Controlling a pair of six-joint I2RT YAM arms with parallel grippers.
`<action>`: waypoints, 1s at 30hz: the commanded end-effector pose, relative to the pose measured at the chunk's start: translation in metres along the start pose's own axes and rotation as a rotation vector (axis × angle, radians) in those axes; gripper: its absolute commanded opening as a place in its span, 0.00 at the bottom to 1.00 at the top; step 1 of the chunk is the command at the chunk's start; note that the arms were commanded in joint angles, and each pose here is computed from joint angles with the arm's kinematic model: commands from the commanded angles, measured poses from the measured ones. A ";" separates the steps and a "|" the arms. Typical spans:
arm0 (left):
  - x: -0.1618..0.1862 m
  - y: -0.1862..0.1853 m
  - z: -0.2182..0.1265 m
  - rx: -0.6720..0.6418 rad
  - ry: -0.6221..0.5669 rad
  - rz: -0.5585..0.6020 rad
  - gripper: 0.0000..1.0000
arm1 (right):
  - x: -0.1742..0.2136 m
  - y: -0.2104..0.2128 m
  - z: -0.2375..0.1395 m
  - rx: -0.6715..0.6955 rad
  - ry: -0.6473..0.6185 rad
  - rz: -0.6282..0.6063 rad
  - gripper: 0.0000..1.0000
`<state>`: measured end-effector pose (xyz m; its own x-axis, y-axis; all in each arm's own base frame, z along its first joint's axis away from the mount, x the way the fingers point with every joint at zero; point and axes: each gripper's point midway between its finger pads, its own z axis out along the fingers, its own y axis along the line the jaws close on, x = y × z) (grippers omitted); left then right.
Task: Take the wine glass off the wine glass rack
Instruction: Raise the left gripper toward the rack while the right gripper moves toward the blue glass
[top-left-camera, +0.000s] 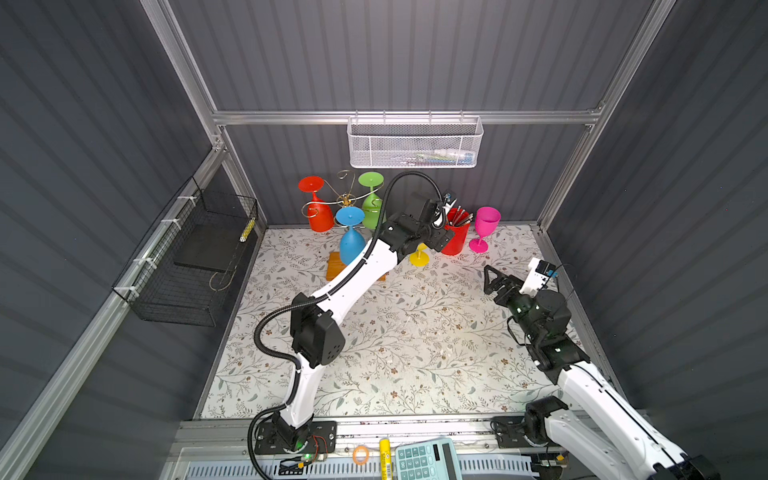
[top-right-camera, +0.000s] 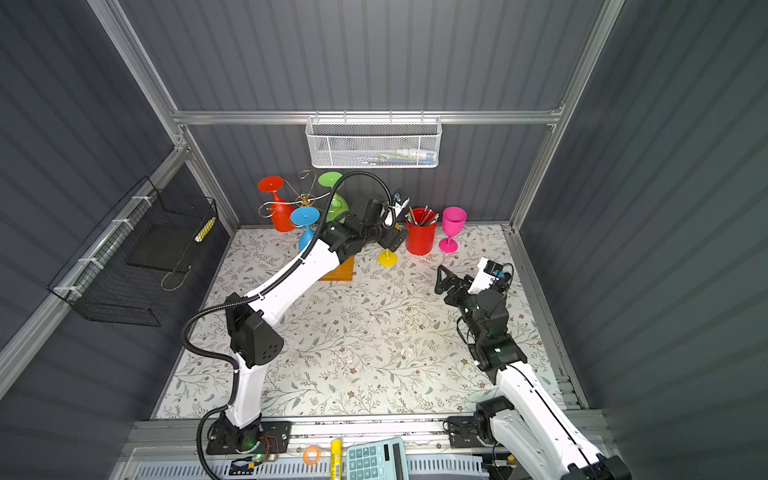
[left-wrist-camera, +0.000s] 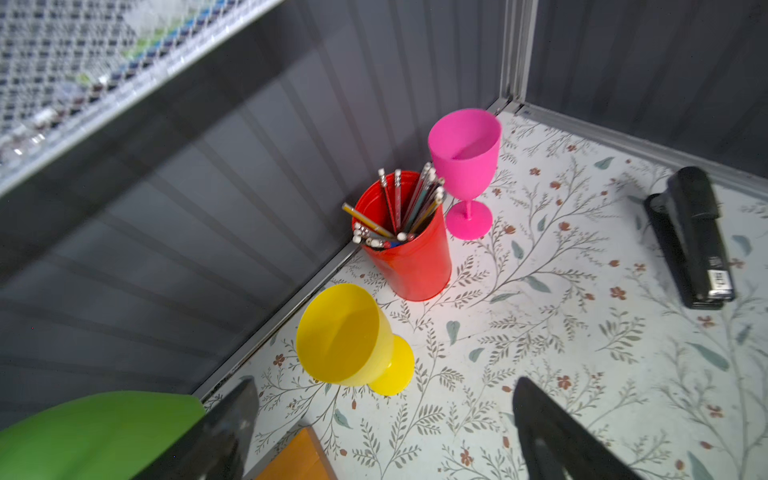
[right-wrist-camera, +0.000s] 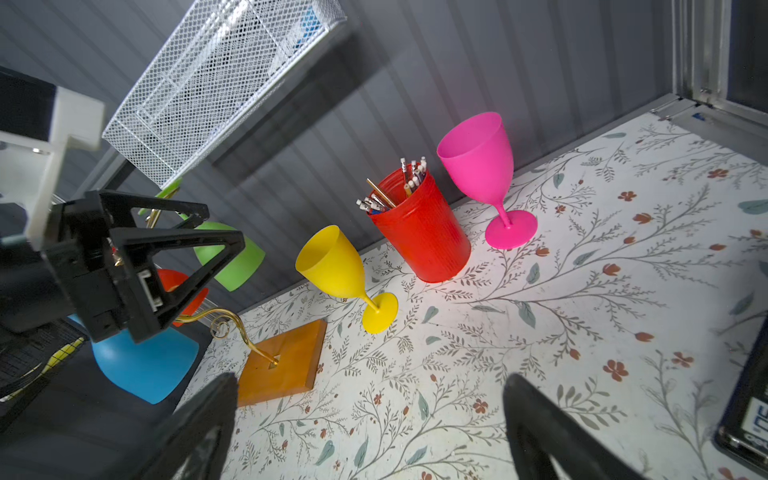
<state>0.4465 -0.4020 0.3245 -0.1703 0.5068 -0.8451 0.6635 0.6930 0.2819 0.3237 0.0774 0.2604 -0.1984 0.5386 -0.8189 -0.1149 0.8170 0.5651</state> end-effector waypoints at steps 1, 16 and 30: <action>-0.020 -0.006 -0.030 0.010 -0.028 -0.035 0.98 | -0.012 0.007 -0.006 -0.007 -0.027 0.014 0.99; -0.056 0.066 -0.146 -0.172 -0.082 -0.228 1.00 | -0.011 0.081 0.017 -0.129 0.094 0.056 0.96; 0.038 0.169 -0.232 -0.346 0.046 -0.749 0.88 | 0.034 0.204 0.051 -0.368 0.335 -0.030 0.91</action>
<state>0.4016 -0.1654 0.4625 -0.4166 -0.0164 -0.9089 0.1633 0.9822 -0.0926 0.3481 0.2578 0.3394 -0.4686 0.4206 -0.7768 -0.4073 0.6774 0.6125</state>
